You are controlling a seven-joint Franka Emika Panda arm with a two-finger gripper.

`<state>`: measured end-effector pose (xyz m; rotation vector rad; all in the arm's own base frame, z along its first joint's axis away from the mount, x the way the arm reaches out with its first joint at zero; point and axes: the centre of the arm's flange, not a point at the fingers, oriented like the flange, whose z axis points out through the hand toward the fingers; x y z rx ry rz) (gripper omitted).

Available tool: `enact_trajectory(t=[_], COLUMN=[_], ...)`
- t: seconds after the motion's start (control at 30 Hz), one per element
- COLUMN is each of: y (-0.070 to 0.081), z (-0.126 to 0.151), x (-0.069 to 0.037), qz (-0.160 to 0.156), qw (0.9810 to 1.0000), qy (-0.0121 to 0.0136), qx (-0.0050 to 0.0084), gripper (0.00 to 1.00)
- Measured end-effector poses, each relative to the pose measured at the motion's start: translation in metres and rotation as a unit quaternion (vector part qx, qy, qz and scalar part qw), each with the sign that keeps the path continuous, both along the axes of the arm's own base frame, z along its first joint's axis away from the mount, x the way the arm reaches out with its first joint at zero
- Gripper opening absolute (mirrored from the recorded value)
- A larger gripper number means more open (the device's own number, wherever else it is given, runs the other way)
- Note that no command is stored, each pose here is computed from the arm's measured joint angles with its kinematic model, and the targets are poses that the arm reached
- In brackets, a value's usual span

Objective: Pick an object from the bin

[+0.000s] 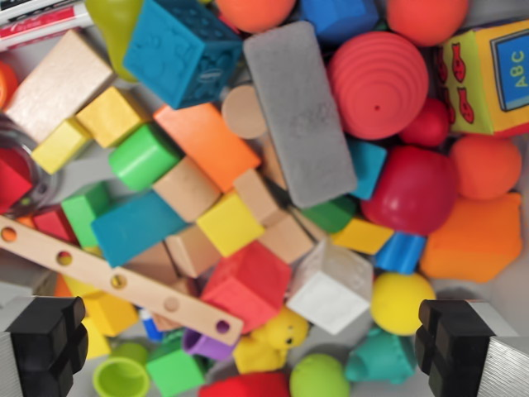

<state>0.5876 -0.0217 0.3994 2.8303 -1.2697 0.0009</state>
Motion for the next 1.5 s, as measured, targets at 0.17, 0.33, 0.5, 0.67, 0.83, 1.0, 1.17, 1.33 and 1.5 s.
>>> enact_trajectory(t=[0.17,0.33,0.5,0.67,0.83,1.0,1.17,1.33,1.5], y=[0.0,0.0,0.0,0.0,0.002,0.003,0.005,0.008,0.012], z=[0.0,0.0,0.0,-0.001,-0.002,-0.004,-0.006,-0.009,-0.013], x=[0.0,0.0,0.0,0.0,0.0,0.001,0.002,0.003,0.004], qz=[0.0,0.0,0.0,-0.003,-0.009,-0.017,-0.028,-0.04,-0.055], qw=[1.0,1.0,1.0,1.0,1.0,0.9999,0.9996,0.9992,0.9985], qy=[0.0,0.0,0.0,0.0003,0.0012,0.0014,0.0012,0.001,0.0005], qx=[0.0,0.0,0.0,0.0,-0.0001,-0.0002,-0.0004,-0.0006,-0.0006], gripper=[1.0,1.0,1.0,1.0,1.0,1.0,1.0,1.0,1.0])
